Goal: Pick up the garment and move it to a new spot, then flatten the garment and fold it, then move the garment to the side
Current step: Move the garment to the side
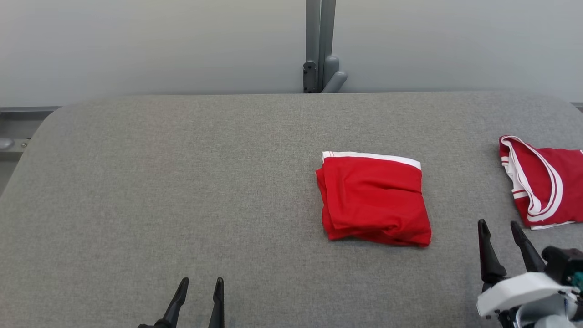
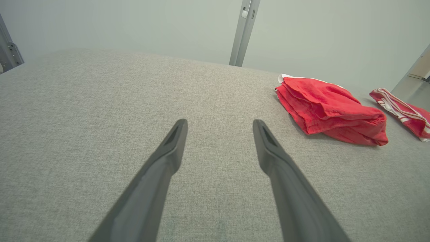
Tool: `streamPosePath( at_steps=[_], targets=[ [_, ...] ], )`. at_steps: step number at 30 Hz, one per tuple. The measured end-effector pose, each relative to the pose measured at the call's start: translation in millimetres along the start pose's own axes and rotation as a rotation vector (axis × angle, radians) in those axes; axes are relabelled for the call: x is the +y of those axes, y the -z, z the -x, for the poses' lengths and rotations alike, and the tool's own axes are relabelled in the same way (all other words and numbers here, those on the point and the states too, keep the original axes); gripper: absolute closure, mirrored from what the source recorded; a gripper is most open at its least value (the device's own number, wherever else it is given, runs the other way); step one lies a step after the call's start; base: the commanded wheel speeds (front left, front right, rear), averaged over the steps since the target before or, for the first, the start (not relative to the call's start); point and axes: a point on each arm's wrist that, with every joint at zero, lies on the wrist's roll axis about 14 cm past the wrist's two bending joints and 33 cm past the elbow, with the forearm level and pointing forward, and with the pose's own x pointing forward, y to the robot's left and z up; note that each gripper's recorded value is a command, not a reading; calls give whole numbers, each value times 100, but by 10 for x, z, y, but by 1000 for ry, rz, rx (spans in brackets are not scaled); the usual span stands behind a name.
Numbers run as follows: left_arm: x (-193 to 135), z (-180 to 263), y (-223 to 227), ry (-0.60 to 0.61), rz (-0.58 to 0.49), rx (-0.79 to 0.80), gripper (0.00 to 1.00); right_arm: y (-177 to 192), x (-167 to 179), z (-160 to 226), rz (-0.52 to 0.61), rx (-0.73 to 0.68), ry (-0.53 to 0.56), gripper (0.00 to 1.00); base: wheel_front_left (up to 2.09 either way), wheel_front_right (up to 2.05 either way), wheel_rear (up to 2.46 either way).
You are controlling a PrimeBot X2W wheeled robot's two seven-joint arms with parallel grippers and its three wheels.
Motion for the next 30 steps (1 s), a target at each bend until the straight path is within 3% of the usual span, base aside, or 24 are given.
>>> streamPosePath(
  at_steps=[5,13,30],
  targets=[
    [20,-24,38,-3,0,16,0,-13,233,-362,-63,109,-77,0,0,0,0],
    [31,-153,88,3,3,38,0,197,340,-777,-112,321,-101,0,0,0,0],
    [189,-200,149,-61,21,61,0,937,591,-980,-311,657,-110,0,0,0,0]
  ],
)
